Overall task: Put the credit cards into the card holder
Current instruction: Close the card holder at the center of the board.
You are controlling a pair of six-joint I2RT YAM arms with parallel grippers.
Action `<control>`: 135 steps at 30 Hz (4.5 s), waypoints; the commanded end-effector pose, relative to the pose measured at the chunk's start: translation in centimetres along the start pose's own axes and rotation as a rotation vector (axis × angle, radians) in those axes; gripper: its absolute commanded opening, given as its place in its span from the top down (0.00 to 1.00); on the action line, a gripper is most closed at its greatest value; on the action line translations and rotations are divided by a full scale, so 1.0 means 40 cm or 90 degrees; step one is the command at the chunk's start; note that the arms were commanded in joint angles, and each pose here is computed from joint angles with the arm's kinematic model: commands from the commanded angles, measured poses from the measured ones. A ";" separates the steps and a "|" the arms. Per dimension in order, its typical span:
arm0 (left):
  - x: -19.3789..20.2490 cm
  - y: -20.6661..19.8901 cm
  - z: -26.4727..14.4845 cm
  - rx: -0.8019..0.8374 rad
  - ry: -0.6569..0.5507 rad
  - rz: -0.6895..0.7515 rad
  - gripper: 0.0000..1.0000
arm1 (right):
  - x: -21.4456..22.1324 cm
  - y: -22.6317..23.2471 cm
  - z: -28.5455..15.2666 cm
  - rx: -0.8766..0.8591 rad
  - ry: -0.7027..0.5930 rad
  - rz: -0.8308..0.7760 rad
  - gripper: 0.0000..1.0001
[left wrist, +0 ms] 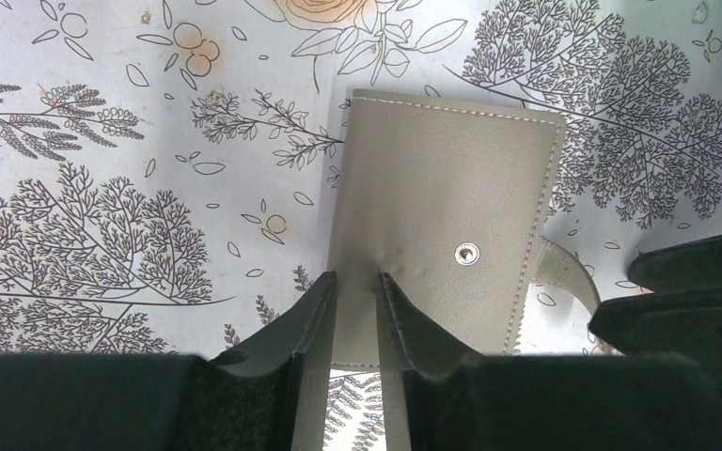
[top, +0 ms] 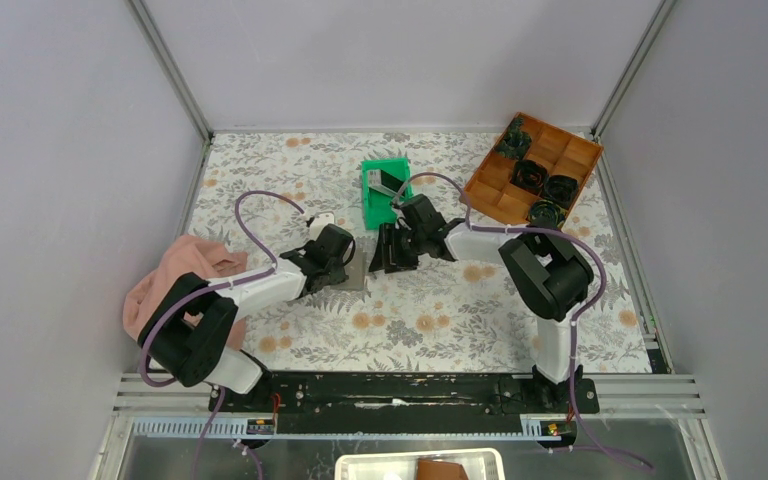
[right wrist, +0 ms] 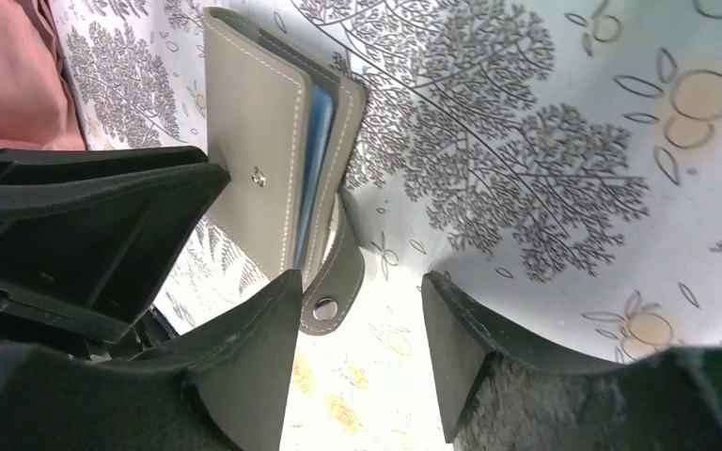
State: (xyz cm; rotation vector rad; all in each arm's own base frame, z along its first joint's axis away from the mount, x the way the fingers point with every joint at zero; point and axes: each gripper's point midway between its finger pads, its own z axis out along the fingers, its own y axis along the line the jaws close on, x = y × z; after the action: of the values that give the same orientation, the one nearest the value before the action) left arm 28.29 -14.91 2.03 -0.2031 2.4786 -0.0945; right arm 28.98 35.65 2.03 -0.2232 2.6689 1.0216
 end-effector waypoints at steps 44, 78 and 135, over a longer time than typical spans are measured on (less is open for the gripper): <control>0.062 0.025 0.031 -0.017 0.050 0.014 0.73 | 0.051 -0.040 0.031 -0.026 -0.005 0.086 0.51; 0.072 0.020 0.026 -0.002 0.059 0.020 0.74 | 0.037 0.007 0.108 -0.063 -0.033 0.114 0.51; 0.079 0.016 0.030 0.005 0.066 0.022 0.75 | 0.040 -0.048 0.196 0.117 0.039 0.035 0.52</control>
State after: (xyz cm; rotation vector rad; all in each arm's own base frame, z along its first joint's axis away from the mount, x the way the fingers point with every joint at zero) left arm 29.21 -15.29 1.92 -0.2016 2.4587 -0.1241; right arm 32.81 42.52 1.90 -0.1215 2.6110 1.0840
